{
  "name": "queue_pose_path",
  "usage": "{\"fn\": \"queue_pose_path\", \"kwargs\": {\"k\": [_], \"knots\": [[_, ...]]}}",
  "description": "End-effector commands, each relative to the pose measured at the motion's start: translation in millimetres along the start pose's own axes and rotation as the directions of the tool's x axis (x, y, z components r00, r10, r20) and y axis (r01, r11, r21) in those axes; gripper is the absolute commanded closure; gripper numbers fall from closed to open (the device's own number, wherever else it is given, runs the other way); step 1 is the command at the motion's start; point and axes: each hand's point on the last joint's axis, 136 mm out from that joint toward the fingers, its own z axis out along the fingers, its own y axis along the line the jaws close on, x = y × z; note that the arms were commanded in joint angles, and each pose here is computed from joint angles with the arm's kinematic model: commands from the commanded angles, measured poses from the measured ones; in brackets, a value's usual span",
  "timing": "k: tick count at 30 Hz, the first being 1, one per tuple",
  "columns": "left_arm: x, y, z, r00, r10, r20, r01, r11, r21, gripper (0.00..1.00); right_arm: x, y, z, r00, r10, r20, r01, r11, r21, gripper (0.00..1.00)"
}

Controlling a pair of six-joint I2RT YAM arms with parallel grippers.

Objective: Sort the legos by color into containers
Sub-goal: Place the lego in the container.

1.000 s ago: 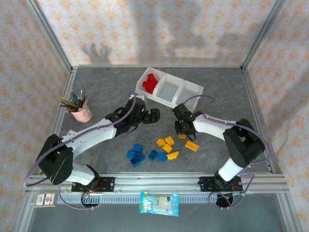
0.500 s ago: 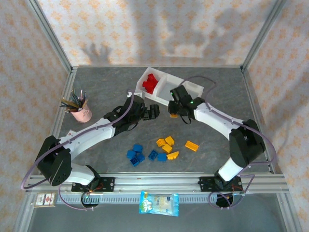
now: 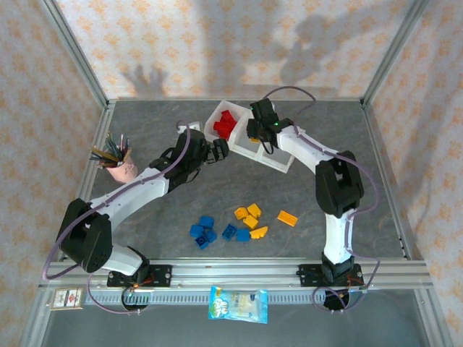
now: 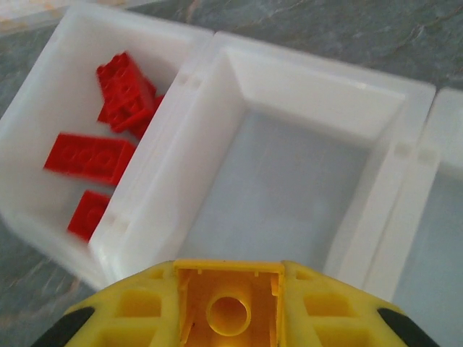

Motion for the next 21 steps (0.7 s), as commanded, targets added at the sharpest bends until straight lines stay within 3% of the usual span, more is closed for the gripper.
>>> {"fn": "queue_pose_path", "kwargs": {"k": [1, 5, 10, 15, 21], "knots": [[-16, -5, 4, 0.998, -0.037, 0.048, 0.036, 0.999, 0.021, 0.01, -22, -18, 16, 0.999, -0.003, 0.041, 0.0, 0.997, 0.072, 0.73], [-15, -4, 9, 0.998, -0.039, 0.041, 0.038, 0.999, 0.022, 0.01, -31, -14, 37, 0.999, -0.019, 0.041, 0.015, 0.997, 0.082, 0.72], [-14, -6, 11, 0.999, -0.036, 0.03, 0.035, 0.999, 0.028, 0.01, -38, -11, 51, 0.999, -0.039, 0.025, 0.036, 0.994, 0.101, 0.5], [-13, -8, 6, 0.999, -0.035, 0.027, 0.034, 0.998, 0.05, 0.01, -45, -2, 26, 0.998, -0.049, 0.041, 0.047, 0.997, 0.064, 0.4], [6, -12, -9, 0.999, -0.044, -0.024, 0.046, 0.994, 0.104, 0.01, -2, 11, -17, 0.996, -0.091, -0.017, 0.091, 0.996, 0.001, 0.32]]}}
